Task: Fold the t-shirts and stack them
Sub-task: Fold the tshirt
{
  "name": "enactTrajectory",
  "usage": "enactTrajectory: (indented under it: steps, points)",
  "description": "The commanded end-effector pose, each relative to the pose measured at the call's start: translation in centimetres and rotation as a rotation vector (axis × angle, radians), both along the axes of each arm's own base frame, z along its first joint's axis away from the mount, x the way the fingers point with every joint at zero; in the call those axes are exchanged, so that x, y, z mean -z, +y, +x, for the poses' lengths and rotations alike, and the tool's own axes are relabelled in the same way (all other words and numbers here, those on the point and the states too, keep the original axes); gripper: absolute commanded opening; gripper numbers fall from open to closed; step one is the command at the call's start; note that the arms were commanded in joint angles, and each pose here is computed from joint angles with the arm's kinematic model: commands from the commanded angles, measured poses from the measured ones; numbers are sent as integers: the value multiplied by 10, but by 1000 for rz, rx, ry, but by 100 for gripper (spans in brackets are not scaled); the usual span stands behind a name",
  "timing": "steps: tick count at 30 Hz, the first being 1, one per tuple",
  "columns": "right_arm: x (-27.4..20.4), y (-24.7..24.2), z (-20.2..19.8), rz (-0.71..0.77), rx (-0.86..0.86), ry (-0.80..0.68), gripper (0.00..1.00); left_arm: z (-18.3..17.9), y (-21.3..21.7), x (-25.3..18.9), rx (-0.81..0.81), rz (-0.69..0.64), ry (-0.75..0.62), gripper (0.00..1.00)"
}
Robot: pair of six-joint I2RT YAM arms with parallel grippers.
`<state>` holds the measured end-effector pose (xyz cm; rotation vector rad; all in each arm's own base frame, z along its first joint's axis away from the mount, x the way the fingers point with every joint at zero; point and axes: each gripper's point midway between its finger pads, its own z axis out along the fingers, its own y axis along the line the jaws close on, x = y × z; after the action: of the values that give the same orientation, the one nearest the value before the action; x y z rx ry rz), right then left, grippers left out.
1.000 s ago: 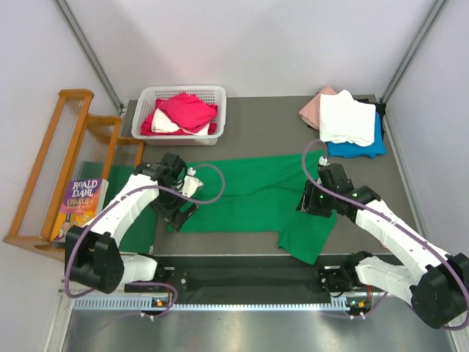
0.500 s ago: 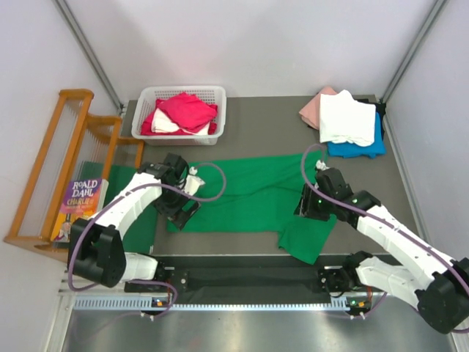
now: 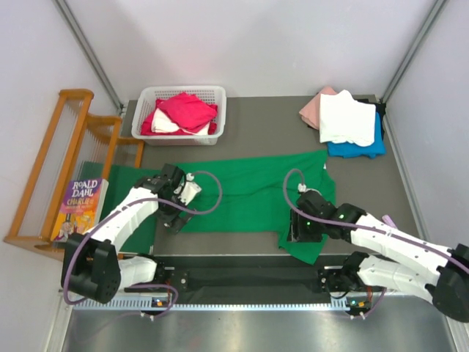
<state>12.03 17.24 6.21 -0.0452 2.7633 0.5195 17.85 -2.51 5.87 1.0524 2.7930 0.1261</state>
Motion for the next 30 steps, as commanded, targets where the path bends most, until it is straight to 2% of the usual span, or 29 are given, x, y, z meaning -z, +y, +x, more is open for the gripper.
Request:
enactTrajectory:
  steps: [1, 10, 17, 18, 22, 30]
  points:
    - [-4, 12, 1, -51, -29, -52, 48, 30, -4, 6, 21, -3, -103, 99]
    - [4, 22, -13, -174, -85, -104, 47, 21, -14, 29, 30, -48, -4, 97]
    - [3, 20, -7, -195, -65, -139, 47, 19, -16, 30, 30, -56, 19, 86]
    - [3, 19, -7, -197, -64, -141, 47, 20, -17, 29, 31, -61, 21, 80]
    - [5, 19, -6, -203, -60, -144, 47, 23, -19, 32, 19, -63, 29, 70]
    - [14, 31, -18, -172, -97, -117, 47, 26, -20, 32, 19, -61, 34, 64]
